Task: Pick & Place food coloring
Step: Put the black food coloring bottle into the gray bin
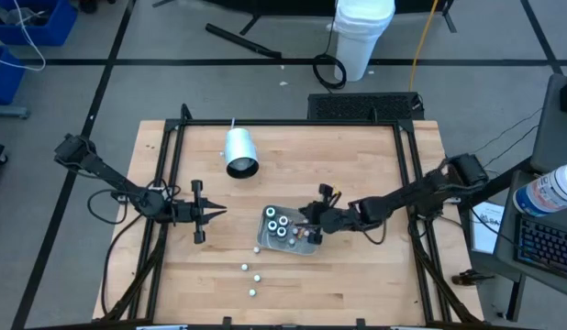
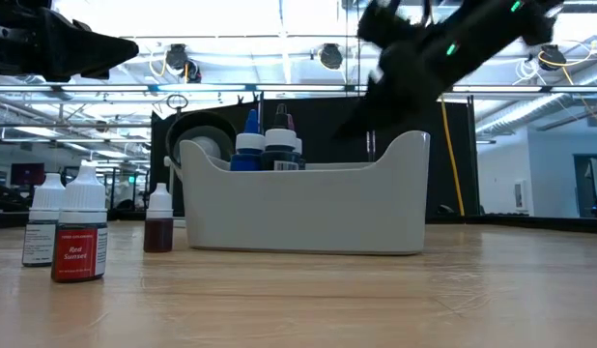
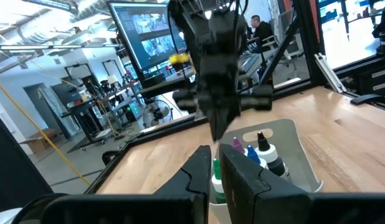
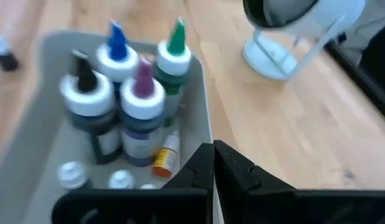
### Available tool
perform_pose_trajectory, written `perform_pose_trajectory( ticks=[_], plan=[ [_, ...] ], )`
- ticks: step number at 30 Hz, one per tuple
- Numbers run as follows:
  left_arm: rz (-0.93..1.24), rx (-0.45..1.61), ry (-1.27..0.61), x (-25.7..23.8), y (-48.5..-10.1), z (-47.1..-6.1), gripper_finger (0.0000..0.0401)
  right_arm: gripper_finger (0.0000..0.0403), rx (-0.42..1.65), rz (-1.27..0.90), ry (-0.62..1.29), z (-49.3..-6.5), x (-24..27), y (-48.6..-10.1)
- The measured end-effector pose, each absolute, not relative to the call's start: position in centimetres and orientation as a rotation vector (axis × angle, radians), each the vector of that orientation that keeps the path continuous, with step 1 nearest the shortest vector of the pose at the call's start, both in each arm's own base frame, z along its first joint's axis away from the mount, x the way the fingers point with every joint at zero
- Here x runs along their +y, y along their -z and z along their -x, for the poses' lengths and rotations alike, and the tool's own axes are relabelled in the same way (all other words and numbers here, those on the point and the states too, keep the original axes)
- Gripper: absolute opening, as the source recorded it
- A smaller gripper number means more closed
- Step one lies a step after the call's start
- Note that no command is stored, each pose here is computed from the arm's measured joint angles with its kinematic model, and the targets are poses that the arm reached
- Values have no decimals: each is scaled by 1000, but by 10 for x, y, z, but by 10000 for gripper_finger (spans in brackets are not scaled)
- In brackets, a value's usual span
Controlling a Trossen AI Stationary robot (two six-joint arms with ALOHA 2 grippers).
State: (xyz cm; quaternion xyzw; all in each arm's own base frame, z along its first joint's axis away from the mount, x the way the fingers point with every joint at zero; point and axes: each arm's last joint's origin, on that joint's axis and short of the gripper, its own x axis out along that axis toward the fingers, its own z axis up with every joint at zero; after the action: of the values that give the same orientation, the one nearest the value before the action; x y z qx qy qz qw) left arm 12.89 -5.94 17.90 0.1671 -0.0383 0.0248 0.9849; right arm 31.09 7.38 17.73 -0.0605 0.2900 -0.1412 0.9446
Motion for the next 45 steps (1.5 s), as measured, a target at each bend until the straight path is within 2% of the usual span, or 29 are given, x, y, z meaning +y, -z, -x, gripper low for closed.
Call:
perform_pose_trajectory(
  ticks=[7,14,22,28,34,40,45],
  plan=[
    [-415,-75,-53,-59,-179,-129,42,1,506,237,119,-288,108,-211],
    [-416,-76,-52,-59,-179,-129,42,0,272,322,-30,-255,131,-208],
    [-437,-85,-19,-60,-179,-129,42,0,82,189,35,-206,93,-191],
    [-442,-85,-19,-60,-179,-129,42,0,46,167,85,-187,71,-183],
    [-440,-83,-20,-60,-179,-129,42,0,-11,144,90,-165,61,-190],
    [-434,-82,-20,-60,-179,-129,42,0,52,124,205,-150,52,-182],
    [-439,-80,-24,-60,-179,-129,42,0,64,144,114,-147,54,-182]
  ],
)
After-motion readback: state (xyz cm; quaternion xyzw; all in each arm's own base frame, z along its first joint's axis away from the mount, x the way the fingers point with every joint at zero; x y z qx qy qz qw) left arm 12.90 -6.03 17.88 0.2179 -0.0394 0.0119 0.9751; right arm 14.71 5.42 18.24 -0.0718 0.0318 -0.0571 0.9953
